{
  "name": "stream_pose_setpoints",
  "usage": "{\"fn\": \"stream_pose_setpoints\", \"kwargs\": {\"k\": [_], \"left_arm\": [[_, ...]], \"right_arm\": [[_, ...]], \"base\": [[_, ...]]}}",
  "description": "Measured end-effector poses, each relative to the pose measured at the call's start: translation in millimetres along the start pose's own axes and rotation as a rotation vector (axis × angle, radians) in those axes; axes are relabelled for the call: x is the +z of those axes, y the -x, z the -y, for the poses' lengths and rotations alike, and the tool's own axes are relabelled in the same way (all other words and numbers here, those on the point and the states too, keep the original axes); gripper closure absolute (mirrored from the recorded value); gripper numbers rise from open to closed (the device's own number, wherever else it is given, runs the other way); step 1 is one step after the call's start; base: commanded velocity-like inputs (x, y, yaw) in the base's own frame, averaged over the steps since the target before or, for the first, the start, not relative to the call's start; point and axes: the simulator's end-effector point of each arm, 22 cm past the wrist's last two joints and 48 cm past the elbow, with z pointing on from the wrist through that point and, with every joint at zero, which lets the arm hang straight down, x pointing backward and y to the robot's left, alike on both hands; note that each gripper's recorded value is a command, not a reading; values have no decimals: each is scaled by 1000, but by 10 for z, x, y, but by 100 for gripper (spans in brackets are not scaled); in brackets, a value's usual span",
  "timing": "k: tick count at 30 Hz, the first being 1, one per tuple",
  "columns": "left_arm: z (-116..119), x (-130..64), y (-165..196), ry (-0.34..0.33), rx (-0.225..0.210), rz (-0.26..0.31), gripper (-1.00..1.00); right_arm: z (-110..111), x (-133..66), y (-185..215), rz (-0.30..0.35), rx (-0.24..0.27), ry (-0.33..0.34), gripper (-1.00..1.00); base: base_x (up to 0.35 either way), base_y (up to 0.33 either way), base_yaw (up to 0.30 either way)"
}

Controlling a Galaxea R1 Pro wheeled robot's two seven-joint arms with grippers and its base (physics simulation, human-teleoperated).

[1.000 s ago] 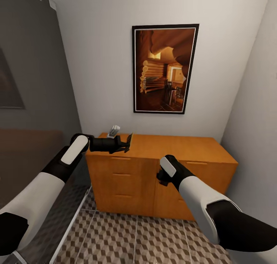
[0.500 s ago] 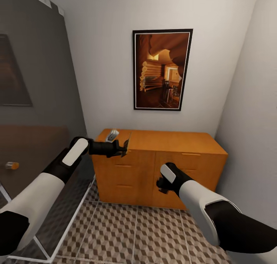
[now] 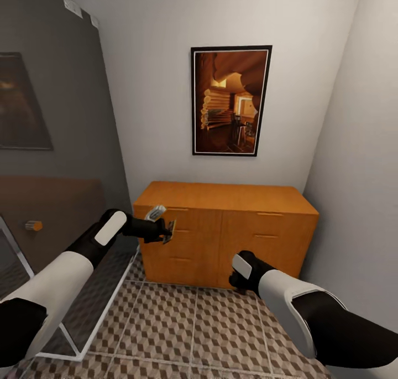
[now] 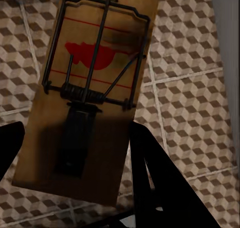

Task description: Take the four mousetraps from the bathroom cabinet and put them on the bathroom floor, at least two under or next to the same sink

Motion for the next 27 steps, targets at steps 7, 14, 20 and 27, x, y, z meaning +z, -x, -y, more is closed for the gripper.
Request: {"fn": "stream_pose_setpoints", "kwargs": {"k": [7,14,20,27], "left_arm": [[-601,119,-174,105,-100,-12,100],[-1206,150,-395,238,-152,-22,100],[-1660,153,-652,339,-200,-29,100],[-2136,274,-1206,461,-209,-44,100]], "right_arm": [[62,247,-327,-19,-10,13,100],[111,401,-596,-33,-7,10,100],[177,480,-746,-28,-20,-8,100],[271,547,-908,-27,-67,-37,100]], "base": [[-197,0,0],[-129,0,7],[-33,0,120],[-5,0,191]]}}
